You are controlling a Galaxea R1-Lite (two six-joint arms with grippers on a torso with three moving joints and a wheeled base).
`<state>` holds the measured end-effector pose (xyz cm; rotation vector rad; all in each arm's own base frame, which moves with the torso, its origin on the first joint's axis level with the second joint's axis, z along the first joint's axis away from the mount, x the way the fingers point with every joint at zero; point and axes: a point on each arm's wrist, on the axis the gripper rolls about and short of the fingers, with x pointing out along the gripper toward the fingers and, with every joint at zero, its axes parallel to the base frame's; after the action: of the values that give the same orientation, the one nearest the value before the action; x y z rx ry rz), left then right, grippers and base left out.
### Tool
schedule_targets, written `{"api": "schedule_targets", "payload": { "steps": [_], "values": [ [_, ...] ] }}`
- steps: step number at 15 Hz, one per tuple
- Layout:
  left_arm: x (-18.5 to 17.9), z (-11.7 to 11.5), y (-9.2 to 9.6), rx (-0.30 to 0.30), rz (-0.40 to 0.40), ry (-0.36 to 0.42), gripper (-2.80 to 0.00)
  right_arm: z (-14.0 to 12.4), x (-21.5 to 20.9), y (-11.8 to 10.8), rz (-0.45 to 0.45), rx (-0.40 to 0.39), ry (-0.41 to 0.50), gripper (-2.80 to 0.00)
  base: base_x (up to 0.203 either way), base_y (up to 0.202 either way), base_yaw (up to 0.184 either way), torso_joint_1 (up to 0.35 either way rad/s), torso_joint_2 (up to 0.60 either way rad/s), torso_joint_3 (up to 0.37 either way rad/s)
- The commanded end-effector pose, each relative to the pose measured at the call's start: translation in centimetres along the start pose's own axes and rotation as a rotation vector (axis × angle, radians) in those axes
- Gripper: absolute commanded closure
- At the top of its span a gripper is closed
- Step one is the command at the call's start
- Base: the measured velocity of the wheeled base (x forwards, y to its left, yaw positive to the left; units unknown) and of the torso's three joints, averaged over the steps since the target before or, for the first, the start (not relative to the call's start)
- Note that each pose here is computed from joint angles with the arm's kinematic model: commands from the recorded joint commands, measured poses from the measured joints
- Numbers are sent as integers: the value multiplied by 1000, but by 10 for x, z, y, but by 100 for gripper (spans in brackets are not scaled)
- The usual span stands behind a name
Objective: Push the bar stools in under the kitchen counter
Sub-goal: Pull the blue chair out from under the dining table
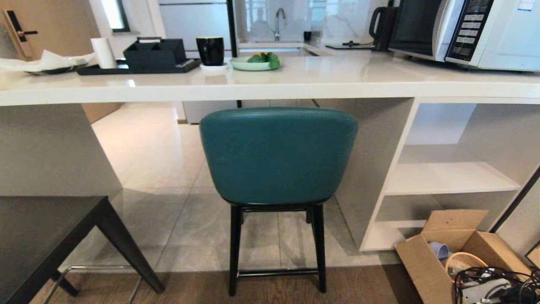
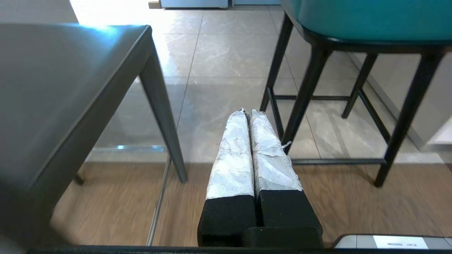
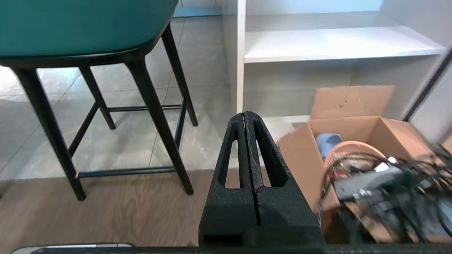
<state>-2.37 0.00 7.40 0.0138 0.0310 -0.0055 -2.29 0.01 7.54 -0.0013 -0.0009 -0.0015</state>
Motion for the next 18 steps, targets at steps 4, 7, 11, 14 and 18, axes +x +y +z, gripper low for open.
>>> {"api": "schedule_targets", "payload": {
  "steps": [4, 7, 11, 14, 18],
  "values": [
    [0, 0, 0, -2, 1, 1, 0, 0, 0, 0, 0, 0, 2, 0, 194, 0, 2, 2, 2, 1],
    [0, 0, 0, -2, 1, 1, 0, 0, 0, 0, 0, 0, 2, 0, 195, 0, -1, 5, -2, 3],
    [0, 0, 0, -2, 1, 1, 0, 0, 0, 0, 0, 0, 2, 0, 193, 0, 0, 3, 1, 6],
    [0, 0, 0, -5, -1, 2, 0, 0, 0, 0, 0, 0, 2, 0, 194, 0, 3, 1, 2, 3],
    [0, 0, 0, -3, -1, 1, 0, 0, 0, 0, 0, -1, 1, 0, 117, 0, 2, 3, 5, -1]
  ]
}}
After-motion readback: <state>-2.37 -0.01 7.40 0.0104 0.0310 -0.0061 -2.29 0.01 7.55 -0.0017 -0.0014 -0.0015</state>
